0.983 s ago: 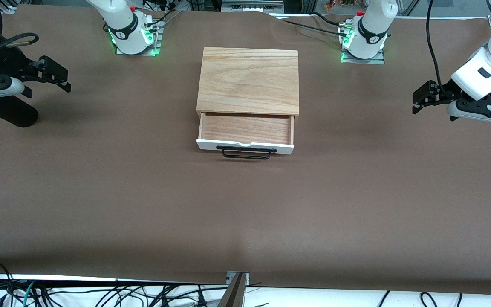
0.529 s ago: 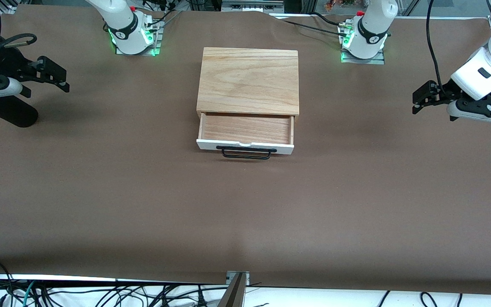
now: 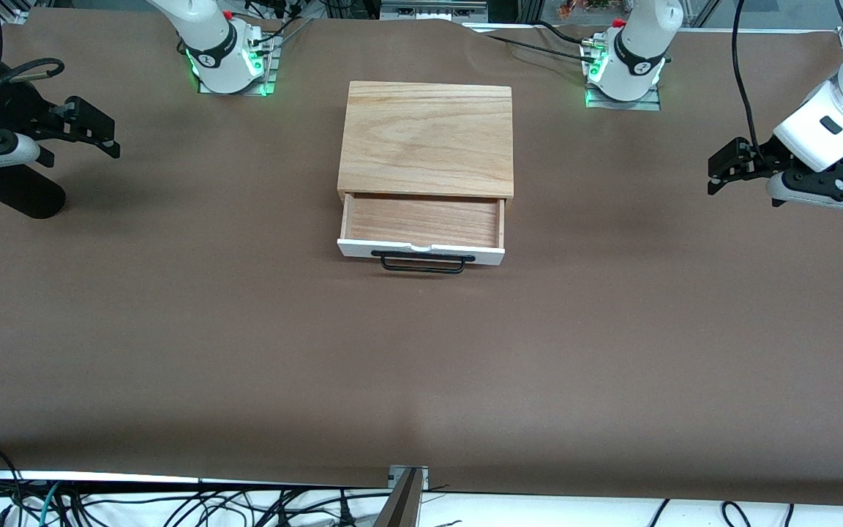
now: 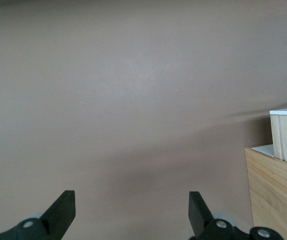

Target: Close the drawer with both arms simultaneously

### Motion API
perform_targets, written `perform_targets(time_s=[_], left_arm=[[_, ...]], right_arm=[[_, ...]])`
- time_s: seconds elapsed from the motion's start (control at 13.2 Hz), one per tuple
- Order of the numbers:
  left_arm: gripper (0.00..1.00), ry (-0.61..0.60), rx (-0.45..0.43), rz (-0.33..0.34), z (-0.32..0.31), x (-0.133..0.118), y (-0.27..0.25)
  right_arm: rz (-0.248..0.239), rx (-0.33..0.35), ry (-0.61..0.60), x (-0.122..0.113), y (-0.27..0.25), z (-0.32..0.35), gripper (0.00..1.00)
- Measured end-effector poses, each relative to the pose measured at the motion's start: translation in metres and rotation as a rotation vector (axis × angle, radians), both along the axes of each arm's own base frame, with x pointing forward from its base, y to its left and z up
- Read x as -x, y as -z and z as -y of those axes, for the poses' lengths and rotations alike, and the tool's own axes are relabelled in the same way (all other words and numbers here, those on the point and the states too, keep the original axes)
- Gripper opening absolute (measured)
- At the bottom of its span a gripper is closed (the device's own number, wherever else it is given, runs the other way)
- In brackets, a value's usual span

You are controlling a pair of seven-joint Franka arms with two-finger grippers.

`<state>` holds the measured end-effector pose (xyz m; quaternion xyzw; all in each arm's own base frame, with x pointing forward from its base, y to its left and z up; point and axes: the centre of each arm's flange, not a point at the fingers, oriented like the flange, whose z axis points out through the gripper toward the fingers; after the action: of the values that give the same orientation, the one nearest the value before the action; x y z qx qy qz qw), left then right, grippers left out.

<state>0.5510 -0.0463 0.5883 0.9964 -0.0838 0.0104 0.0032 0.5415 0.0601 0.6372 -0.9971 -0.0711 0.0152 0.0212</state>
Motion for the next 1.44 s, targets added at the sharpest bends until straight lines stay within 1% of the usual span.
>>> perform_targets(time_s=[1.44], left_arm=[[1.00,0.007,-0.001,-0.012,0.0043,0.0018,0.0008]], right_arm=[[-0.009,0.001,-0.002,0.0004,0.0035,-0.0009,1.00]])
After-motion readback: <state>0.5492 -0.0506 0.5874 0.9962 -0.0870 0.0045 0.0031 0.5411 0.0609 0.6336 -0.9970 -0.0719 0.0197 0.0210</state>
